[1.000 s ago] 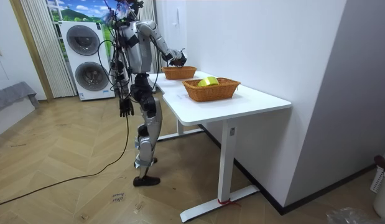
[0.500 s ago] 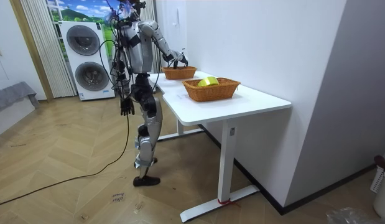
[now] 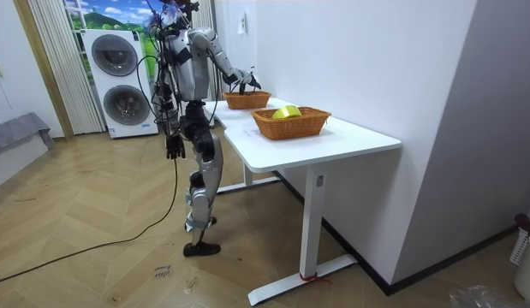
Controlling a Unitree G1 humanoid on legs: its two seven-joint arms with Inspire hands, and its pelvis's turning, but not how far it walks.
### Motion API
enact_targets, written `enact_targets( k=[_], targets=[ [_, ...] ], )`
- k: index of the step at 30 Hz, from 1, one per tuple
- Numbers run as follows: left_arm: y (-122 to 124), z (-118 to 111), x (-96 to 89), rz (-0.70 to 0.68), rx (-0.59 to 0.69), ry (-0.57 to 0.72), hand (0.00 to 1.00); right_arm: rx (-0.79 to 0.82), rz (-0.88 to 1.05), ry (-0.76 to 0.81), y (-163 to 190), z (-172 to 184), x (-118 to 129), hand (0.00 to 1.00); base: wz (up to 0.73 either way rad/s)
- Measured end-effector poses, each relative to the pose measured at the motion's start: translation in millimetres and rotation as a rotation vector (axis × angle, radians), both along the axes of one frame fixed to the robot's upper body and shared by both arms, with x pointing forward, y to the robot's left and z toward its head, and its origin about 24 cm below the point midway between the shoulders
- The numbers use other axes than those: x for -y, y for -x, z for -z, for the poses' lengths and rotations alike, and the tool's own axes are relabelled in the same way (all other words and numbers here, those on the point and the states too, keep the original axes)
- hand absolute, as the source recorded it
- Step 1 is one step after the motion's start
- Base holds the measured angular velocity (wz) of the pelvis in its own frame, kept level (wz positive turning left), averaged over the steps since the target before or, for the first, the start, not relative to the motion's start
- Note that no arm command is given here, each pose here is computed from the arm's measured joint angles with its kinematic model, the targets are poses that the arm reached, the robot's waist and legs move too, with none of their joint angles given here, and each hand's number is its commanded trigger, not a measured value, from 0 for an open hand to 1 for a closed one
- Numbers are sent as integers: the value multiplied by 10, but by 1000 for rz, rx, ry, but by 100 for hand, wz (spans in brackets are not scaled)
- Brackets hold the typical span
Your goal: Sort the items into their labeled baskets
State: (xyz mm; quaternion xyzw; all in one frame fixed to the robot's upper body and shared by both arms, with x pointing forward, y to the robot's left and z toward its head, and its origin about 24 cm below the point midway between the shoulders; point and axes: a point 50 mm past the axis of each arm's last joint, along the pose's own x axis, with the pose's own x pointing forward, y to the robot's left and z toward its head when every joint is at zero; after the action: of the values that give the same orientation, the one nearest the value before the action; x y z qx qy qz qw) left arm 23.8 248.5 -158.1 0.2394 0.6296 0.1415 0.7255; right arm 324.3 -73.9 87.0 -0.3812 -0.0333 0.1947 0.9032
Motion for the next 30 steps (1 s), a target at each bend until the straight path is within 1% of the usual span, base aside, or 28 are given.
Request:
enact_targets(
  k=[5, 8, 11, 14, 16, 17, 19, 20, 22, 23, 25, 27, 30],
  targets=[
    [2, -3, -4, -2, 3, -9, 0, 18, 4, -8, -1, -14, 1, 0, 0],
    [-3, -9, -13, -2, 14, -19, 0, 49, 15, -33, -16, -67, 45, 0, 0],
    [9, -9, -9, -1, 20, -20, 0, 84, 34, -70, -37, -144, 97, 0, -11],
    [60, -12, -19, -11, 13, -20, 0, 164, 61, -118, -36, -338, 159, 0, -2],
    [95, -19, -50, -32, 10, -28, 0, 263, 92, -172, -27, -557, 273, 0, -5],
    [105, -22, -58, -38, 11, -30, 0, 288, 104, -188, -21, -614, 314, 0, -11],
    [131, -29, -84, -69, 18, -36, 0, 416, 146, -214, 69, -865, 492, 0, -8],
    [119, -29, -83, -70, 22, -36, 0, 452, 154, -221, 93, -930, 532, 0, -16],
    [144, -29, -78, -72, 21, -38, 0, 574, 208, -257, 158, -1112, 690, 0, -25],
    [128, -30, -81, -71, 28, -40, 0, 595, 226, -267, 170, -1141, 736, 0, -37],
    [119, -37, -99, -75, 47, -46, 0, 666, 303, -290, 237, -1226, 933, 0, -46],
    [124, -44, -121, -83, 59, -59, 0, 720, 343, -294, 289, -1296, 1024, 0, -41],
    [147, -47, -152, -103, 66, -66, 0, 811, 415, -307, 369, -1441, 1233, 0, -38]
  ],
)
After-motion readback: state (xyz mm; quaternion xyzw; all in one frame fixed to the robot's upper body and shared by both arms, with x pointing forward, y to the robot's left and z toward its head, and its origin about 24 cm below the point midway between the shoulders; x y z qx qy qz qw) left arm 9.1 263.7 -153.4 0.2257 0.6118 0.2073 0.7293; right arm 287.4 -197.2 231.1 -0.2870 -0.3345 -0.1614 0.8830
